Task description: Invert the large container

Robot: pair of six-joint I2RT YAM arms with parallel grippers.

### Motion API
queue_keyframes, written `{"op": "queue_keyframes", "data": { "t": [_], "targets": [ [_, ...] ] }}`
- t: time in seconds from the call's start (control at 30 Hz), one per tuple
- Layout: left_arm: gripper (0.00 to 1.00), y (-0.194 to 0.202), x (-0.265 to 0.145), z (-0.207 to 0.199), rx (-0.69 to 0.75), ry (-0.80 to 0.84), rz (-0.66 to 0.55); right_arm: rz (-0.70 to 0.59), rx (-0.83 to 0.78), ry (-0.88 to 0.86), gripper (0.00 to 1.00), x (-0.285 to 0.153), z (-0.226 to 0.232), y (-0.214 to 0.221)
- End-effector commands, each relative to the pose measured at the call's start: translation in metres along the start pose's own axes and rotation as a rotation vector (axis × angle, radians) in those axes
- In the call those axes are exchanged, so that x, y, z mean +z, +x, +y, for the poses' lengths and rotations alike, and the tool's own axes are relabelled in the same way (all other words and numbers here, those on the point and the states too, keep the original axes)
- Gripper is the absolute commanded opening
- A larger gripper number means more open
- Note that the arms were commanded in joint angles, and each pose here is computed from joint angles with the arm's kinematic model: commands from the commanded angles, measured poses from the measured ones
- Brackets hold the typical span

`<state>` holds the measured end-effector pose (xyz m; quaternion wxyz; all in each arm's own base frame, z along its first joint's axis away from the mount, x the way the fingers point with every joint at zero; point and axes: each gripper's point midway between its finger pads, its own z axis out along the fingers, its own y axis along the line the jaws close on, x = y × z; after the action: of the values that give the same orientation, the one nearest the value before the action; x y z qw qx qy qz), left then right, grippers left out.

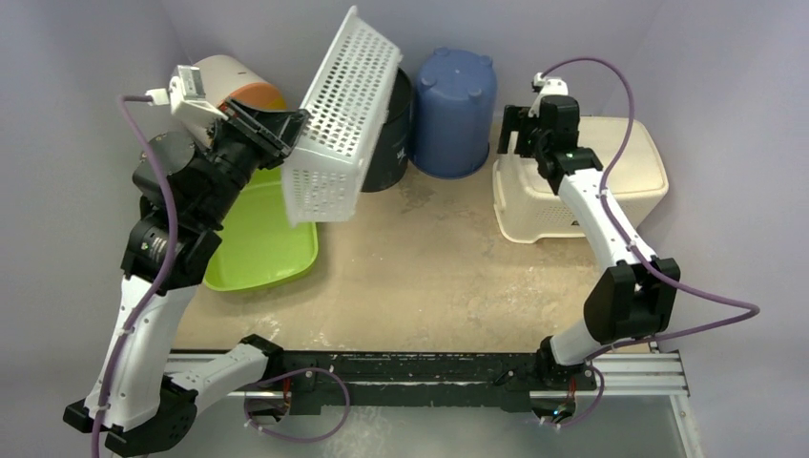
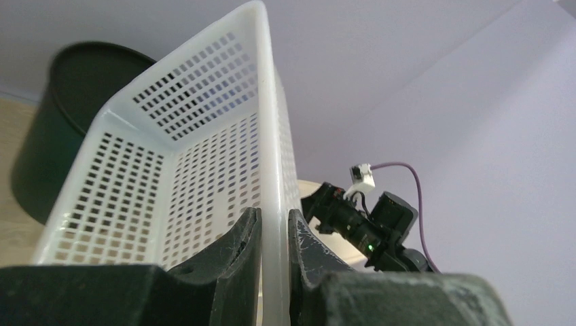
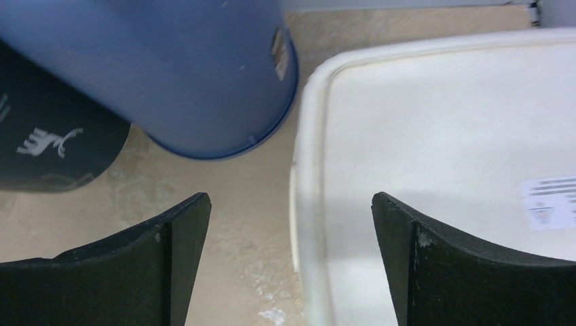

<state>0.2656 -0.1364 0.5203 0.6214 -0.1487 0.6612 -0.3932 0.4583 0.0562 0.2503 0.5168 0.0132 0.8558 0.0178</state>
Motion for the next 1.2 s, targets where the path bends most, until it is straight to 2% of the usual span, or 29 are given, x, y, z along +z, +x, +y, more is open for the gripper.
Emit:
{"op": "queue_keyframes", "data": {
  "t": [0.0,0.17,0.23,0.37,0.63,0.8,0.97,1.17],
  "targets": [
    [0.0,-0.011,-0.007,-0.065,-0.151,0.298,-0.003,-0.175,0.058,0.036,0.91,-0.026,-0.017,-0.067],
    [0.0,-0.046,-0.026,-0.092,-0.053,0.32,-0.048,-0.2,0.069,0.026,0.91,-0.029,-0.018,-0.071],
    [0.0,-0.045,-0.029,-0.103,-0.04,0.361,-0.015,-0.194,0.073,0.024,0.91,-0.028,-0.018,-0.069],
    [0.0,-0.001,-0.019,-0.096,-0.123,0.416,0.14,-0.195,0.076,0.019,0.91,-0.028,-0.017,-0.069],
    [0.0,0.061,-0.015,-0.071,-0.297,0.505,0.279,-0.215,0.076,0.033,0.91,-0.037,-0.021,-0.075],
    [0.0,0.104,-0.003,-0.037,-0.34,0.414,0.389,-0.22,0.074,0.04,0.91,-0.038,-0.024,-0.077],
    [0.0,0.173,0.007,0.03,-0.416,0.226,0.516,-0.218,0.069,0.052,0.91,-0.038,-0.027,-0.074],
    [0.0,0.227,0.007,0.08,-0.49,0.125,0.585,-0.209,0.058,0.068,0.91,-0.035,-0.031,-0.069]
  ]
}}
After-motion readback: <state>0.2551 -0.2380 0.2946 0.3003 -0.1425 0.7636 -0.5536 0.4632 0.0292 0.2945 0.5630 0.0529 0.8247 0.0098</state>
